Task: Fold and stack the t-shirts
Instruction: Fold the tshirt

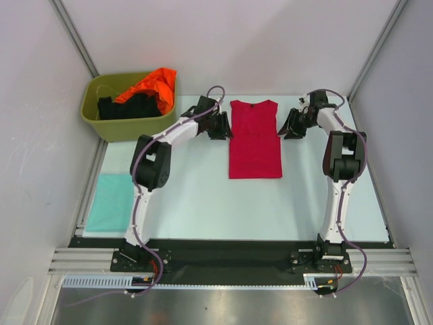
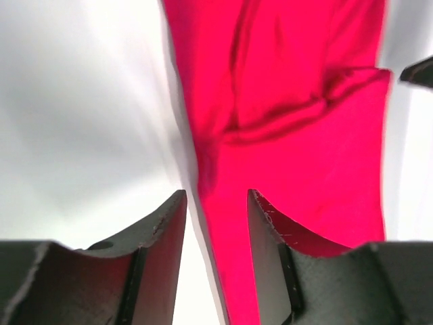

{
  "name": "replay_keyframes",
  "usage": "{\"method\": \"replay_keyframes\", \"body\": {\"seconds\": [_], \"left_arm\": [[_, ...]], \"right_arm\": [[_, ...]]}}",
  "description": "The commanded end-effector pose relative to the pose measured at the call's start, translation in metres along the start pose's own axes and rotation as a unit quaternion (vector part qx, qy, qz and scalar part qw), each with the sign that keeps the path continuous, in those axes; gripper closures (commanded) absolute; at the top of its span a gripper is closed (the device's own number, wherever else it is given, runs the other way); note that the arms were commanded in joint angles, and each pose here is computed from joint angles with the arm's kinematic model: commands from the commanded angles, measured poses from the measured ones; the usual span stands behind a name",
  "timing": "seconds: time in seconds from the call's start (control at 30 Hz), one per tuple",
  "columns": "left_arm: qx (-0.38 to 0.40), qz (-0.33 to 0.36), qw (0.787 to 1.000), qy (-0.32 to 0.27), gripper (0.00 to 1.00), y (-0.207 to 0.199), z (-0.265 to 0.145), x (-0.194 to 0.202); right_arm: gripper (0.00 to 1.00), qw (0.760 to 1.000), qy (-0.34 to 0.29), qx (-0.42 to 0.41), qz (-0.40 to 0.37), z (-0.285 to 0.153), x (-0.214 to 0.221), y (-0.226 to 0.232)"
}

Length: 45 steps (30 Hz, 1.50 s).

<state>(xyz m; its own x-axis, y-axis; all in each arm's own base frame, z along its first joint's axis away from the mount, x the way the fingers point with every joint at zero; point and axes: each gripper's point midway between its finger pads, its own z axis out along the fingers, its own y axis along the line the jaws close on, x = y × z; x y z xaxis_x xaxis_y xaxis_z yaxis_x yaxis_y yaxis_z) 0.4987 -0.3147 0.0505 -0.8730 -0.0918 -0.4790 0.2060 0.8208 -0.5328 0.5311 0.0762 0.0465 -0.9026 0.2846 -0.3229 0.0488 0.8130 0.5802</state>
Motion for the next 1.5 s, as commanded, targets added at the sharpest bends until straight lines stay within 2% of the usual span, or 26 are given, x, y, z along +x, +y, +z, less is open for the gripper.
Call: {"method": "replay_keyframes", "body": {"seconds": [0.0, 0.03, 0.07, 0.13, 0.17, 0.2, 0.23, 0.3, 0.33, 0.47, 0.57, 0.7, 0.87, 0.93, 0.97, 1.03, 1.1, 1.27, 1.47], "left_arm": [[0.03, 0.059, 0.995, -0.078, 0.54, -0.063, -0.07, -0.039], [0.033, 0.063, 0.994, -0.086, 0.54, -0.071, -0.077, -0.039], [0.034, 0.063, 0.993, -0.091, 0.54, -0.077, -0.086, -0.036], [0.068, 0.051, 0.991, -0.104, 0.54, -0.099, -0.091, -0.032], [0.087, 0.04, 0.991, -0.091, 0.55, -0.102, -0.086, -0.017], [0.129, 0.022, 0.986, -0.105, 0.57, -0.119, -0.083, -0.021], [0.166, 0.015, 0.983, -0.083, 0.58, -0.129, -0.078, -0.01], [0.205, -0.008, 0.976, -0.071, 0.61, -0.136, -0.056, 0.001], [0.221, -0.012, 0.974, -0.056, 0.61, -0.136, -0.048, 0.009], [0.242, -0.037, 0.969, -0.037, 0.63, -0.126, -0.016, 0.019], [0.207, -0.039, 0.977, -0.02, 0.64, -0.093, 0.011, 0.029], [0.17, -0.024, 0.985, 0.011, 0.65, -0.066, 0.021, 0.041], [0.15, 0.027, 0.988, 0.007, 0.54, -0.08, -0.027, 0.032], [0.144, 0.022, 0.989, 0.015, 0.53, -0.078, -0.041, 0.043], [0.157, 0.026, 0.987, -0.001, 0.52, -0.091, -0.06, 0.037], [0.159, 0.013, 0.987, 0.012, 0.52, -0.09, -0.068, 0.058], [0.184, 0.0, 0.983, 0.005, 0.52, -0.105, -0.081, 0.066], [0.206, -0.038, 0.977, 0.029, 0.55, -0.103, -0.064, 0.114], [0.165, -0.076, 0.981, 0.07, 0.59, -0.053, -0.026, 0.156]], "right_arm": [[0.54, 0.999, -0.03, -0.013, -0.001, -0.049, -0.003, 0.031], [0.54, 0.999, -0.045, -0.023, -0.005, -0.064, -0.005, 0.041], [0.54, 0.999, -0.025, -0.031, 0.025, -0.058, 0.015, 0.036], [0.54, 0.996, -0.038, -0.082, 0.026, -0.071, 0.018, 0.057], [0.54, 0.994, -0.02, -0.089, 0.058, -0.065, 0.038, 0.054], [0.54, 0.993, -0.021, -0.101, 0.063, -0.064, 0.042, 0.058], [0.57, 0.989, -0.022, -0.135, 0.057, -0.062, 0.045, 0.069], [0.62, 0.98, 0.014, -0.171, 0.101, -0.055, 0.069, 0.074], [0.68, 0.978, 0.015, -0.181, 0.1, -0.052, 0.073, 0.077], [0.8, 0.975, 0.035, -0.185, 0.116, -0.048, 0.11, 0.066], [0.82, 0.975, 0.053, -0.176, 0.124, -0.047, 0.139, 0.051], [0.82, 0.98, 0.06, -0.139, 0.127, -0.05, 0.157, 0.024], [0.81, 0.988, 0.046, -0.113, 0.098, -0.066, 0.14, 0.029], [0.8, 0.988, 0.045, -0.119, 0.091, -0.072, 0.138, 0.04], [0.8, 0.987, 0.046, -0.125, 0.089, -0.073, 0.136, 0.047], [0.8, 0.986, 0.053, -0.139, 0.078, -0.07, 0.141, 0.064], [0.79, 0.984, 0.068, -0.15, 0.07, -0.06, 0.152, 0.08], [0.79, 0.975, 0.088, -0.174, 0.105, -0.038, 0.169, 0.082], [0.79, 0.975, 0.105, -0.144, 0.132, -0.025, 0.188, 0.043]]}}
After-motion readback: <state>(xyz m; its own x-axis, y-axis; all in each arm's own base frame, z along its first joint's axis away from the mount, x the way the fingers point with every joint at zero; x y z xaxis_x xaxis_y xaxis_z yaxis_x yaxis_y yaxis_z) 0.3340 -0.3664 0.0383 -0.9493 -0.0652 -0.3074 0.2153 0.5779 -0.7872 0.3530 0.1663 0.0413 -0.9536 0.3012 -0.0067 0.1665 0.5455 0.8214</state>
